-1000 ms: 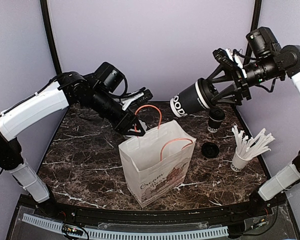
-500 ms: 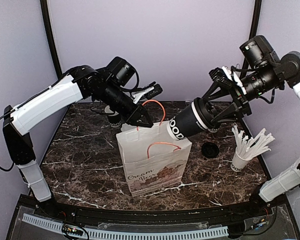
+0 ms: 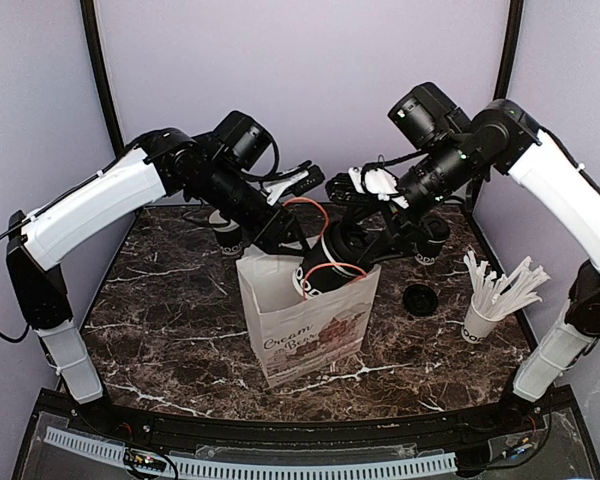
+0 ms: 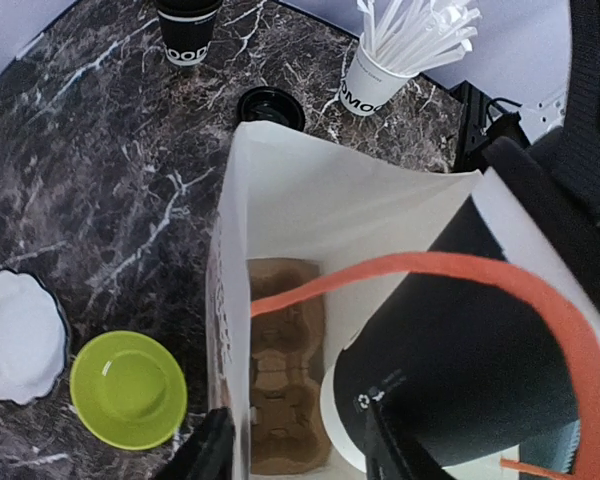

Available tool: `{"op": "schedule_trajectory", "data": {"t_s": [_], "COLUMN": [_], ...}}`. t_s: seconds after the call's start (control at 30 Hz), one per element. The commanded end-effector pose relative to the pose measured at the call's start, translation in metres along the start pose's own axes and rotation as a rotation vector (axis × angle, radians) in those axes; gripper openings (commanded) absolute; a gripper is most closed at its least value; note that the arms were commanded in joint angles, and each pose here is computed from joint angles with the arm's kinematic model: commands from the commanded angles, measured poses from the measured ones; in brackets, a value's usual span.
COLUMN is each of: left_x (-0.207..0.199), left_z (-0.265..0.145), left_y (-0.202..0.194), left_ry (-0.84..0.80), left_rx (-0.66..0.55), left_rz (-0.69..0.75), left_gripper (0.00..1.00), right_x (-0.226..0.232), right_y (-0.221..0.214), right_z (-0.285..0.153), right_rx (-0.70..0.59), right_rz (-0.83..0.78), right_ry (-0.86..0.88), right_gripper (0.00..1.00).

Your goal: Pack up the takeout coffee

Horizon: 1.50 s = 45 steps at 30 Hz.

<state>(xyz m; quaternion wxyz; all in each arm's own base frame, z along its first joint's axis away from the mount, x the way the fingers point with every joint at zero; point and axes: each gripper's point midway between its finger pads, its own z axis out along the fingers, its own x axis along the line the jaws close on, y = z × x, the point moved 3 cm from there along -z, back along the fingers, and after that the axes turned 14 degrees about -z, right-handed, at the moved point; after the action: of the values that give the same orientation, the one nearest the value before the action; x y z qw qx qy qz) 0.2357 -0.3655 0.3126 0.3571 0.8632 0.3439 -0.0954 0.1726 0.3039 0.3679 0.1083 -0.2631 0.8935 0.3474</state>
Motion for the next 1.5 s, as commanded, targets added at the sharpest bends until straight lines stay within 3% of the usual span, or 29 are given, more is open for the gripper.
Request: {"op": "schedule_trajectory", "data": {"t_s": [0.0,0.17,0.4,0.6,0.8,1.23,1.47], "left_x": [-0.003,-0.009,-0.025,0.003,0.054,0.084,0.092], "left_z": [-0.018,-0.056,-0.116,-0.143,-0.147,-0.089,-0.082], "left_y": [0.01,0.017,0.015,0.02,0.023,0.017,0.017], "left_ry": [0.069,0.13,0.156,0.362,0.466,0.378,0.37], "left_rx": [-0.058,-0.147,-0.339,-0.529,-0.616,-0.504,-0.481], "left_rz": [0.033,0.068,0.13,0.177,0.098,0.117,0.12], "left_gripper": [0.54,0.72,0.77,0.85,0.87,0.87,0.87], "right_x": [-0.016,-0.012,0.017,0.037,0.07,0.139,0.14], "right_y": [0.004,0.005,0.002,0.005,-0.001,0.009,0.007], "right_z": [0.003,0.011,0.026,0.027,0.033,0.064,0.067], "right_rx": [0.072,0.15,0.301,0.376,0.463,0.484,0.481], "right_rz": [-0.025,-0.057,-0.141,-0.22,-0.32,-0.49,-0.511], "right_ry": [-0.076,-0.046,0.0,-0.004,0.029,0.047,0.044], "right_gripper": [0.6,0.6,0.59,0.59,0.58,0.55,0.55]}}
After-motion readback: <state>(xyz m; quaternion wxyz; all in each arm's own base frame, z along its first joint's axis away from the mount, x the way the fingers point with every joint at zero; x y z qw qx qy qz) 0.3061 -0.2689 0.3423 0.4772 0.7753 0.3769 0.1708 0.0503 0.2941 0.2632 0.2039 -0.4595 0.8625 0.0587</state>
